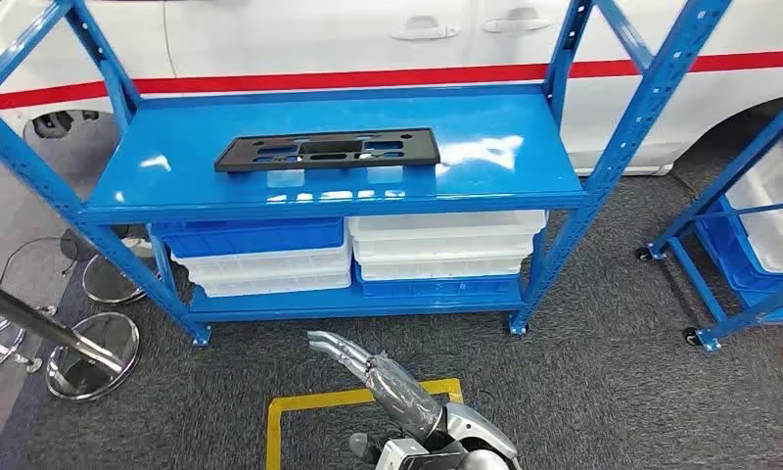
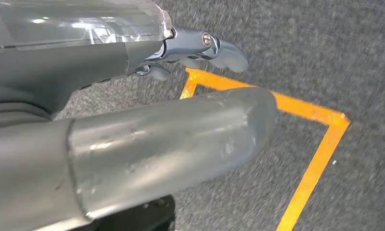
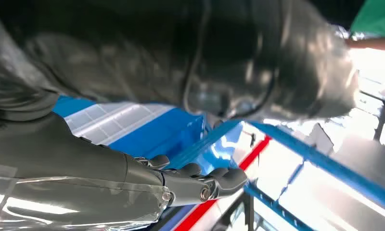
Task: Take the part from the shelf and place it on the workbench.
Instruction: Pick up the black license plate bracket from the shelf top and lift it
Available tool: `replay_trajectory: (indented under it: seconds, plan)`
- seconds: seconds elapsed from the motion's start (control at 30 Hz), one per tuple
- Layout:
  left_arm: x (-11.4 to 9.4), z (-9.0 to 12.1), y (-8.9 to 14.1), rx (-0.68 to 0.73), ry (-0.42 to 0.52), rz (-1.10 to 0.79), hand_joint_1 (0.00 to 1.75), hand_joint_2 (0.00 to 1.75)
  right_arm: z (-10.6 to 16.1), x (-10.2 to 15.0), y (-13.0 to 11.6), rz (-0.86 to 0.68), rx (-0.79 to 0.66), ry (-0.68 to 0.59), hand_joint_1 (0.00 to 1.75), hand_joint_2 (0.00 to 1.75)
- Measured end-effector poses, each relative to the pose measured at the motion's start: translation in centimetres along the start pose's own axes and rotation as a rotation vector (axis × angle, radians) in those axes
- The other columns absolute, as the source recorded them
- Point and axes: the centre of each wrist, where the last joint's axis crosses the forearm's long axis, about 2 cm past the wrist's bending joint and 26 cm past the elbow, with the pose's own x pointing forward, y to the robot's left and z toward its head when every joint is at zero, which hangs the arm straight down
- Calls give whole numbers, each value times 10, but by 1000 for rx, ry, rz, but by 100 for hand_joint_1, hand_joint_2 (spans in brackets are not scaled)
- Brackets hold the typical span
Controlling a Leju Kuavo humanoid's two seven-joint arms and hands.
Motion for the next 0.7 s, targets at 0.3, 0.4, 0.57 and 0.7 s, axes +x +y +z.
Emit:
replay_trajectory:
  seconds: [0.3,0.4,0.57,0.7]
  plan:
    - [0,0,0,1,1,0,0,0,4,-2,-1,15,7,23,0,0]
    - [-1,1,0,1,4,1,0,0,6,-3,-2,16,8,25,0,0]
    - [0,0,-1,0,1,3,0,0,5,-2,-2,17,5,20,0,0]
    - [1,0,-2,-2,1,3,0,0,4,0,-3,18,4,11,0,0]
